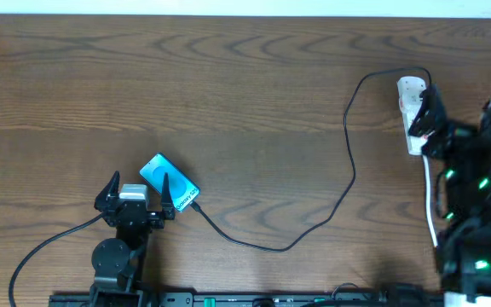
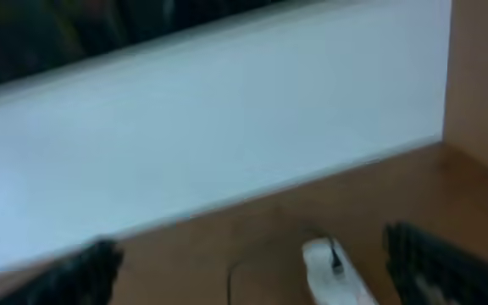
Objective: Plug charger to phone and switch on socket
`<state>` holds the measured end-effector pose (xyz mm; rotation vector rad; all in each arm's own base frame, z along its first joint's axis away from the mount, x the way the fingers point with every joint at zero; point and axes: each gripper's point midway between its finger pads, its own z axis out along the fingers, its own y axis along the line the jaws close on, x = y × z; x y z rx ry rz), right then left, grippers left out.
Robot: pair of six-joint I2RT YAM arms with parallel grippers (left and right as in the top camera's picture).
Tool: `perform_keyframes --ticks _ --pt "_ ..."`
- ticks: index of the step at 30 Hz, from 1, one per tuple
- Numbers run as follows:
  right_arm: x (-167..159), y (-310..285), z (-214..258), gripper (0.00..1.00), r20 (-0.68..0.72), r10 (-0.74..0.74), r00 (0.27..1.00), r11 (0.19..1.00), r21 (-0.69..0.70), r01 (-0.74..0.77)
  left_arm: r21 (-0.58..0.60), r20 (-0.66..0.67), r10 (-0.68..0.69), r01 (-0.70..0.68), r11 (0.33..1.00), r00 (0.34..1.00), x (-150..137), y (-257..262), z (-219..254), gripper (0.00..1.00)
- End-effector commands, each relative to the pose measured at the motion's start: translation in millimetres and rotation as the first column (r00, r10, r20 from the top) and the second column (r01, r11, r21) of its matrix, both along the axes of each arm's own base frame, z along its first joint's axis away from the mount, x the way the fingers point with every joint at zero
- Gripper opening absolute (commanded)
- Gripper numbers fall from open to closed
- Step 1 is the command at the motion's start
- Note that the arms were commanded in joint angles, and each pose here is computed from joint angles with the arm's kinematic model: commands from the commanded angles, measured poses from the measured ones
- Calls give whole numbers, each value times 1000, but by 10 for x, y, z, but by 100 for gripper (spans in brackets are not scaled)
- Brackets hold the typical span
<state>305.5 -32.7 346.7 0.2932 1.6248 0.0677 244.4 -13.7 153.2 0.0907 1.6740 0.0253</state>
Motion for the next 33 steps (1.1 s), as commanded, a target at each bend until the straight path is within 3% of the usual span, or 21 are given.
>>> perform_keyframes --ticks 1,8,14,20,33 --pt "-120 -9 -530 99 67 -16 998 1000 -15 17 15 -53 26 -25 1000 998 -8 51 -176 94" --pt "-446 -40 -1286 99 243 -51 969 998 -18 57 15 -53 26 -26 1000 998 -8 52 -176 94" --pt "-462 -50 -1673 99 83 -62 995 997 -33 65 15 -53 26 -26 1000 998 -8 52 -176 94" --pt "-575 5 -2273 99 -174 -39 984 993 -116 19 15 -53 26 -25 1000 998 -8 51 -176 94" --pt "-600 195 -1875 99 -44 57 997 915 -397 -70 15 -53 27 -26 1000 998 -8 53 -176 94"
